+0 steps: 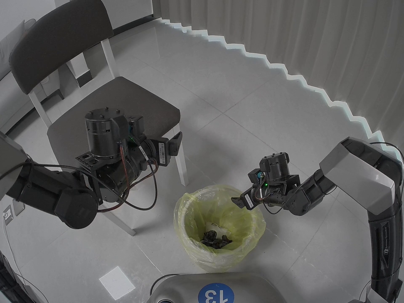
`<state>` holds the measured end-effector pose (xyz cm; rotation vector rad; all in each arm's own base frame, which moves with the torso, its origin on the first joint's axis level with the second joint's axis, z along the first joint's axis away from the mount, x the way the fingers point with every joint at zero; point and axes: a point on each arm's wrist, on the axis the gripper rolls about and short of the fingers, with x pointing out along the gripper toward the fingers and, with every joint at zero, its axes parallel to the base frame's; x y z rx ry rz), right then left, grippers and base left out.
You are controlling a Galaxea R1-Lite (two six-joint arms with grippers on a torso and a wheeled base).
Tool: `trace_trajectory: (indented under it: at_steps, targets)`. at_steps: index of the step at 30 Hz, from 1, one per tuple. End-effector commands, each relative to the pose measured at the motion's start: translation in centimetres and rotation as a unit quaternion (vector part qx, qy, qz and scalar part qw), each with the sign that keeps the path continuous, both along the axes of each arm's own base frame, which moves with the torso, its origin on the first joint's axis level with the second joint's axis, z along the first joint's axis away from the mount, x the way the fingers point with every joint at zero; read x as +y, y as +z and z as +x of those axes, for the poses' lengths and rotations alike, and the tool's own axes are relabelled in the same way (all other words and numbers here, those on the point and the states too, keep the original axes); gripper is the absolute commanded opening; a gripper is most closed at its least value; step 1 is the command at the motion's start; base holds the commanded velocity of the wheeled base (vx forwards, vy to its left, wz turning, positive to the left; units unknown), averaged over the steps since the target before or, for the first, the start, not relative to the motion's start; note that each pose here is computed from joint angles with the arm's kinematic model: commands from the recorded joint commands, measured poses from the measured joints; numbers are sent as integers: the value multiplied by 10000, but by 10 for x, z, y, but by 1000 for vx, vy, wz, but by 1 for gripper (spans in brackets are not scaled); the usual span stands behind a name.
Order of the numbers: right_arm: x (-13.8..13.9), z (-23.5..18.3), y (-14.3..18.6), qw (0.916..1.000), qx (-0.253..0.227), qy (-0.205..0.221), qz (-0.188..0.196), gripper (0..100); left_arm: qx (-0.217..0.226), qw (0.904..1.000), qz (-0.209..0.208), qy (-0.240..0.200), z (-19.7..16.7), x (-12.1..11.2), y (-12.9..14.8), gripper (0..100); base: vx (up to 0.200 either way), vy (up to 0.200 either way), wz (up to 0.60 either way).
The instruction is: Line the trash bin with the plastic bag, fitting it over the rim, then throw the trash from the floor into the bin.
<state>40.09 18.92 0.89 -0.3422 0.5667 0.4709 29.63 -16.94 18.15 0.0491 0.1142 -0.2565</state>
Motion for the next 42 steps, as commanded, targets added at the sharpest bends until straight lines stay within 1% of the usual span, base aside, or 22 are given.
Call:
trace_trajectory:
  at_steps: [1,8,11,13,17,22,24,25,27,30,34,37,41,42]
  targets:
    - [4,8,-1,10000,16,-22,-28,100,-41,10000,-14,10,-4,3,2,100,0,0,0]
    - [-1,9,-8,9999,125,-63,-86,100,-73,10000,-7,-16,-5,2,3,100,0,0,0]
    - [0,7,-14,9997,182,-25,-147,100,-81,10000,49,-22,-6,2,3,100,0,0,0]
    - [3,3,-16,9995,165,91,-242,100,-85,10000,38,-21,-6,2,3,100,0,0,0]
    - [9,-1,-14,9987,55,243,-450,100,-87,10000,46,9,-7,4,4,100,0,0,0]
    - [18,-1,-16,9961,-219,439,-730,100,-81,10000,50,9,-7,4,3,100,0,0,0]
    - [18,1,-19,9954,-279,445,-799,100,-75,10000,55,16,-7,4,3,100,0,0,0]
    - [20,6,-25,9941,-390,430,-920,100,-75,10000,55,16,-7,4,3,100,0,0,0]
    - [21,8,-29,9925,-488,433,-1032,100,-74,10000,54,1,-7,4,3,100,0,0,0]
    - [21,9,-32,9902,-564,519,-1164,100,-68,10000,58,9,-7,5,3,100,0,0,0]
    - [23,11,-30,9883,-763,576,-1190,100,-76,10000,61,0,-7,4,3,100,0,0,0]
    - [25,10,-29,9873,-796,621,-1227,100,-103,9998,164,-4,-7,4,3,100,0,0,0]
    - [27,10,-30,9869,-797,656,-1242,100,-153,9998,151,-28,-7,4,4,100,0,0,0]
    - [27,10,-30,9868,-805,662,-1238,0,-162,9997,155,-21,-7,4,4,100,0,0,0]
